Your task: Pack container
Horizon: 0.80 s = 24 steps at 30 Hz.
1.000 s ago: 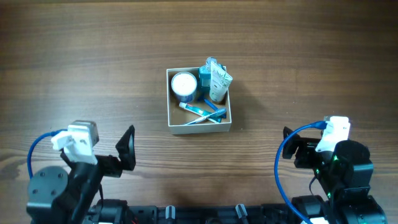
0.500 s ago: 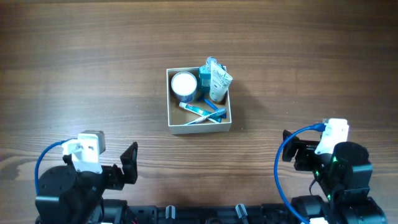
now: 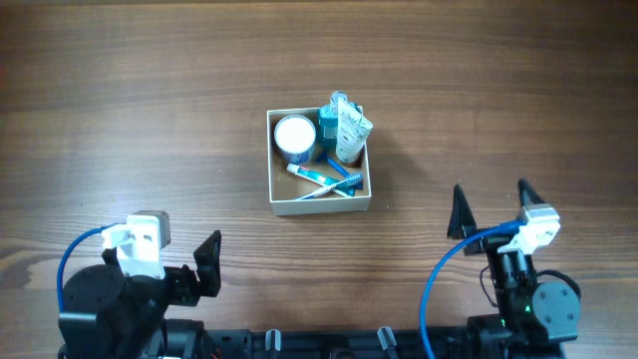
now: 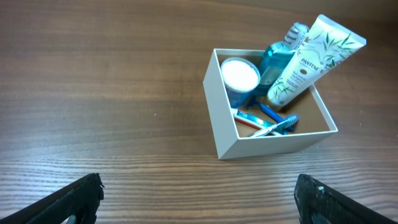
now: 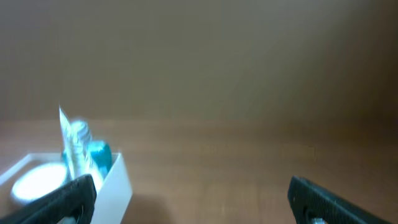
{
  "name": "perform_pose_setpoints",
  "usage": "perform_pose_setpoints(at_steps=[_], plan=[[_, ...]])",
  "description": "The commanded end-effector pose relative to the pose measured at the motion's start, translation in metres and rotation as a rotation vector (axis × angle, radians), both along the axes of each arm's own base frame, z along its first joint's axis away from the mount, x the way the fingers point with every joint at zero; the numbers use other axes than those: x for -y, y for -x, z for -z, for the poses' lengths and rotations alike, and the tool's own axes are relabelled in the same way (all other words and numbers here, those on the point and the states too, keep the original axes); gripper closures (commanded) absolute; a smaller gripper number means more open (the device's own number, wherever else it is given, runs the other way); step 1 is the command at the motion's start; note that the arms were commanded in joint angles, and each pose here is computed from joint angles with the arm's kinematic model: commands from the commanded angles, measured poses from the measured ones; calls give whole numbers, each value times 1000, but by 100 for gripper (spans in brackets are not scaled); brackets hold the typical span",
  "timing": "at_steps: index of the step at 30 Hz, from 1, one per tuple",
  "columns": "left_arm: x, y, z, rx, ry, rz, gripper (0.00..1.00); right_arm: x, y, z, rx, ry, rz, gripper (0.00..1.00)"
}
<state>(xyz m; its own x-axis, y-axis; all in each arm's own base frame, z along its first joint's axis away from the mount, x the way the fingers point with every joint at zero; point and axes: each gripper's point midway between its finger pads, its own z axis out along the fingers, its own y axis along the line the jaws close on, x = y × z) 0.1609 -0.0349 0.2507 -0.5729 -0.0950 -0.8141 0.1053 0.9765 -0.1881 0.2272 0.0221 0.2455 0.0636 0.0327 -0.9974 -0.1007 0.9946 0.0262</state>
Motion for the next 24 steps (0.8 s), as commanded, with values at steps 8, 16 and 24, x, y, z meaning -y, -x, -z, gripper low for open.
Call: perform_pose_setpoints(at_steps=[8, 16, 24], plan=[[3, 1, 0, 5, -2, 25, 0, -11, -17, 69, -50, 98, -53, 0], [3, 1, 0, 5, -2, 25, 0, -11, -17, 70, -55, 98, -53, 0], [3, 1, 0, 5, -2, 25, 0, -11, -17, 70, -55, 98, -53, 0]])
